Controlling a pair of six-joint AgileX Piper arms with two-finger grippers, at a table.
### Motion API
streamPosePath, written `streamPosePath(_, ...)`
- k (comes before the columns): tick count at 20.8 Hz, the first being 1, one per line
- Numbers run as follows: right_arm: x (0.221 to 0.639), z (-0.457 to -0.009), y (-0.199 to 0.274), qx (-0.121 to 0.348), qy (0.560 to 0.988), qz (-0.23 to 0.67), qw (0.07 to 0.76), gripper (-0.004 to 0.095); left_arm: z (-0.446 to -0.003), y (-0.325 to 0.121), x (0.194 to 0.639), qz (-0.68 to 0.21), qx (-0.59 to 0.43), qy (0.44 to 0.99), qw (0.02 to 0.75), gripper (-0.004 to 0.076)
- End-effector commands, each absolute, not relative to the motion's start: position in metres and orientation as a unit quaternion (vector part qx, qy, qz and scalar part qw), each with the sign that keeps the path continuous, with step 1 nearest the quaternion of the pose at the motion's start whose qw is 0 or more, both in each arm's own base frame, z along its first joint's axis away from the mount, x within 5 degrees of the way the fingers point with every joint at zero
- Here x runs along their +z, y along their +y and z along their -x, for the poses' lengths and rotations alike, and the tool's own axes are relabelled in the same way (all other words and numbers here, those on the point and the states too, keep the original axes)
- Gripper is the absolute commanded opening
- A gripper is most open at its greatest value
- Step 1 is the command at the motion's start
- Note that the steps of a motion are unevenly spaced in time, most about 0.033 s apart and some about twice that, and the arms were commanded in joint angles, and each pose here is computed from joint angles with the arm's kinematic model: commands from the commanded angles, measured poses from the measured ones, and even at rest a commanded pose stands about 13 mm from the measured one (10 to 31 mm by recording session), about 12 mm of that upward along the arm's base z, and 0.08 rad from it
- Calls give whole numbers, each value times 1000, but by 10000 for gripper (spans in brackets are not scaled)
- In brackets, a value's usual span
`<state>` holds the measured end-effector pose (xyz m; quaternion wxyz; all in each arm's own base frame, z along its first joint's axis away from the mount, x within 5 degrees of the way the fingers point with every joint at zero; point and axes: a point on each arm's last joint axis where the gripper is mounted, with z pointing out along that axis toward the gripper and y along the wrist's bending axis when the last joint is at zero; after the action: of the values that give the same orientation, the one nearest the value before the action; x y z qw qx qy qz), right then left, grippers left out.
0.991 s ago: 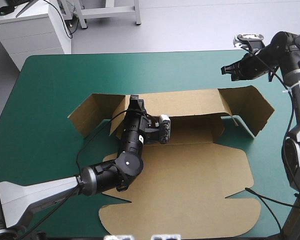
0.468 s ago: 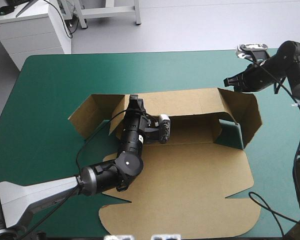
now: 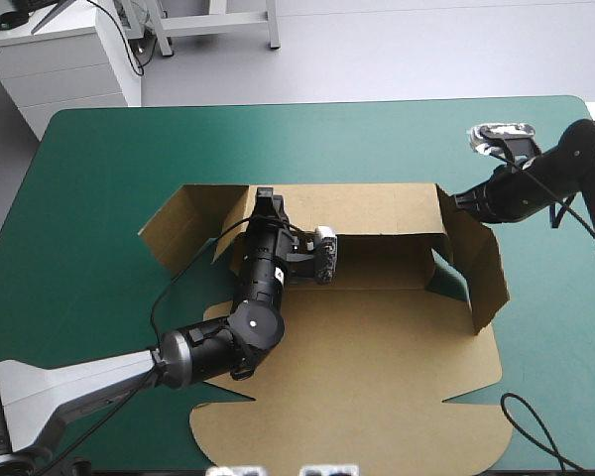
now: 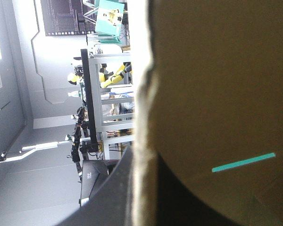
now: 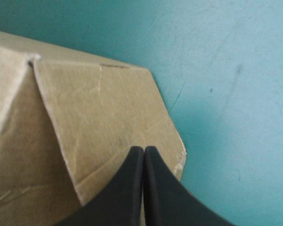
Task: Fold the box
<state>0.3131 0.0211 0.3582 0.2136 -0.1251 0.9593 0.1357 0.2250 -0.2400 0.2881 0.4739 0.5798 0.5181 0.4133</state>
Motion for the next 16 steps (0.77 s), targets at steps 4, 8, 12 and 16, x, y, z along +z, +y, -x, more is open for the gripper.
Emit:
streamPosePath(4,368,-276,25,147,954,139,222,-19,-223,-239,317,-555,449,472,517,-8)
streamPosePath(8,361,-259,31,175,941,154,245,-19,-223,-239,317,-555,449,472,517,-8)
streamPosePath(12,342,-249,38,205,918,158,301,-19,-223,-239,317,-555,449,472,517,-8)
streamPosePath(16,334,-232,40,207,903,174,333,-19,-223,-239,317,-555,449,472,517,-8)
